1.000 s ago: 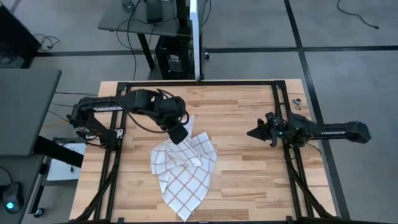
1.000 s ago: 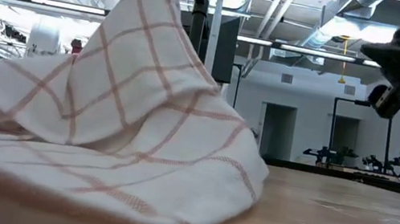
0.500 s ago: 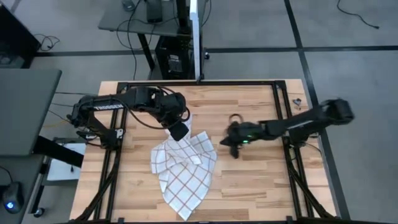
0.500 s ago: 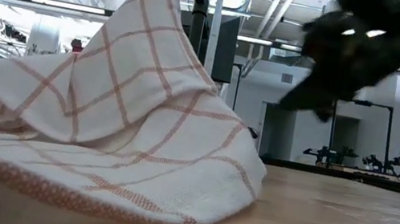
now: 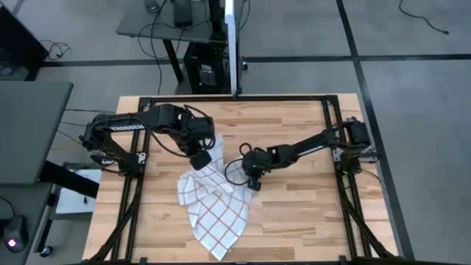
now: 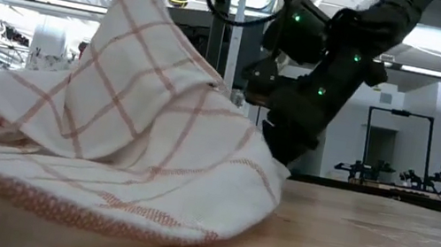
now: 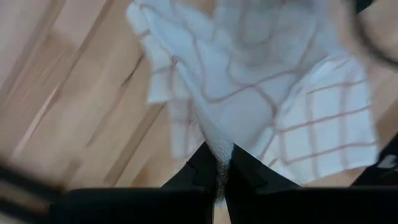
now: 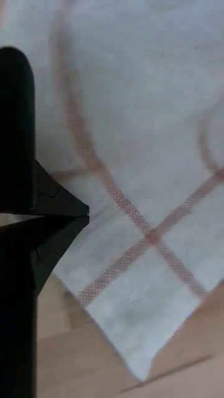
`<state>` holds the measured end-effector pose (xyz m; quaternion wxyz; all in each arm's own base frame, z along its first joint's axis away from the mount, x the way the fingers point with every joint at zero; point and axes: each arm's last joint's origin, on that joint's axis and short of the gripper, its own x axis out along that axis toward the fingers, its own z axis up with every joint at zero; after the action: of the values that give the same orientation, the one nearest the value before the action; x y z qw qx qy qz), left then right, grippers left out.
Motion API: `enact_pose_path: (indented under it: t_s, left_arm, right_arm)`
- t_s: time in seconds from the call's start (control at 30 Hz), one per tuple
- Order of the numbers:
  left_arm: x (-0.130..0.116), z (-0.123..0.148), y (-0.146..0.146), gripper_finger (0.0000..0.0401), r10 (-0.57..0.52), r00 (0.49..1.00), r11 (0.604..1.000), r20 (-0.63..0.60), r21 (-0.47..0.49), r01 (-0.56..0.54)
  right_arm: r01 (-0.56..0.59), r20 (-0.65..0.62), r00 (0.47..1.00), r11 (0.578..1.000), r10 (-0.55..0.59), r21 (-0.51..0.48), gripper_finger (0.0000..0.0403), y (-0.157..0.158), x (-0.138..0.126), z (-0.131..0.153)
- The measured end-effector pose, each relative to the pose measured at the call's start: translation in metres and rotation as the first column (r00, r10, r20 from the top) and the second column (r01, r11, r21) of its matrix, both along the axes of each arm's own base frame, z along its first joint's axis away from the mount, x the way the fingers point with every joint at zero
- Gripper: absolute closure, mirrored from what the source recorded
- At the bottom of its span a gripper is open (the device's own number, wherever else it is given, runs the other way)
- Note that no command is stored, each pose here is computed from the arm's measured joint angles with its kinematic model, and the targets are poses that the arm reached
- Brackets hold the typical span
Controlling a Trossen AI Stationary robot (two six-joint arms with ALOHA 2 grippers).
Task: Roll towel
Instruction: Fold the white towel
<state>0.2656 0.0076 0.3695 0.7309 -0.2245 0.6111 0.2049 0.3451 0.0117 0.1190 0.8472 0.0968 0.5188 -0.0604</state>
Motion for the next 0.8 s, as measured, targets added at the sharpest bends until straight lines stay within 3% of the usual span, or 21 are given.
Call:
enact_pose_path:
  t_s: [0.23,0.57,0.67,0.8]
  left_arm:
    - [-0.009,0.006,0.003,0.0401,0.041,0.999,0.999,0.006,0.031,-0.041]
    - [-0.007,0.004,0.012,0.0401,0.022,1.000,0.996,-0.002,0.090,-0.022]
    - [-0.007,0.004,0.017,0.0401,0.015,1.000,0.993,-0.007,0.115,-0.015]
    - [-0.003,0.005,0.023,0.0401,0.006,0.999,0.992,0.038,0.126,-0.011]
  right_arm:
    - [0.024,-0.242,0.970,0.999,-0.029,-0.021,0.0403,-0.016,-0.042,0.023]
    - [0.139,-0.298,0.944,0.990,-0.140,-0.024,0.0403,-0.042,-0.122,0.057]
    - [0.166,-0.234,0.958,0.986,-0.164,-0.010,0.0403,-0.046,-0.133,0.065]
    - [0.179,0.077,0.980,0.982,-0.183,0.055,0.0403,-0.045,-0.113,0.086]
